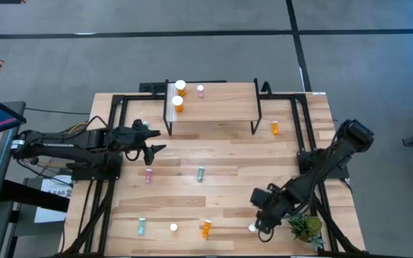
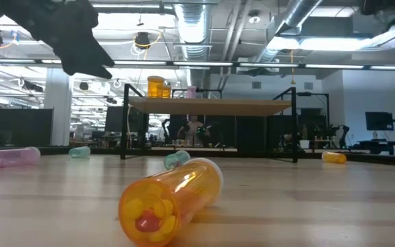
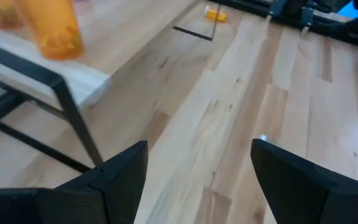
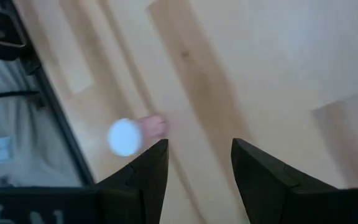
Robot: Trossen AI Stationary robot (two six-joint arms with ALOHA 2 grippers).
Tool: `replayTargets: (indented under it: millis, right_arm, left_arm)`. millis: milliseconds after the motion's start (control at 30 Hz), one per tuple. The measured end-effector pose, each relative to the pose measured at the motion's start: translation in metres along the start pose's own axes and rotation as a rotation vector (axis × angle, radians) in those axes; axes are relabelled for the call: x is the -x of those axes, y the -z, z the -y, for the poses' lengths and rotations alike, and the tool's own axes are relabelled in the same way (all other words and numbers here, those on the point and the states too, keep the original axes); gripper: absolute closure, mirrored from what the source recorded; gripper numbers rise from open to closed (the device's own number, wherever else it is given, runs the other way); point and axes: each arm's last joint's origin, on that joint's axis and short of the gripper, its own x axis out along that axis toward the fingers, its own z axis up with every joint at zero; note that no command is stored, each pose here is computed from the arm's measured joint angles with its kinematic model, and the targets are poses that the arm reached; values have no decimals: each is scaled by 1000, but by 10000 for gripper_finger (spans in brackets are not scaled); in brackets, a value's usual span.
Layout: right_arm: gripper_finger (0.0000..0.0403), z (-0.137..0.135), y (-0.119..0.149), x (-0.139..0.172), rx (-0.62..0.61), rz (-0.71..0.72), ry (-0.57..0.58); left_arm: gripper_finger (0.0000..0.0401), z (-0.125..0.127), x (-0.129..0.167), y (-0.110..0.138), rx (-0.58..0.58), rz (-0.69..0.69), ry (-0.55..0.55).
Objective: Pick and place medicine bottles onto shelf by color
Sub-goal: Put the bottom small pink pill bottle aligned with the other small pink bottle on the shelf
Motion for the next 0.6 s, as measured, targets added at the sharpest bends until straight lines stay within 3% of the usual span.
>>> replayTargets:
  millis: [300, 600]
  right_arm:
    - [207, -33, -10, -1, -46, -52, -69]
    - [207, -44, -10, 3, -127, -22, -121]
  left_arm:
    - [131, 10, 2, -8, -85, 103, 52]
    - [131, 10, 2, -7, -99, 86, 51]
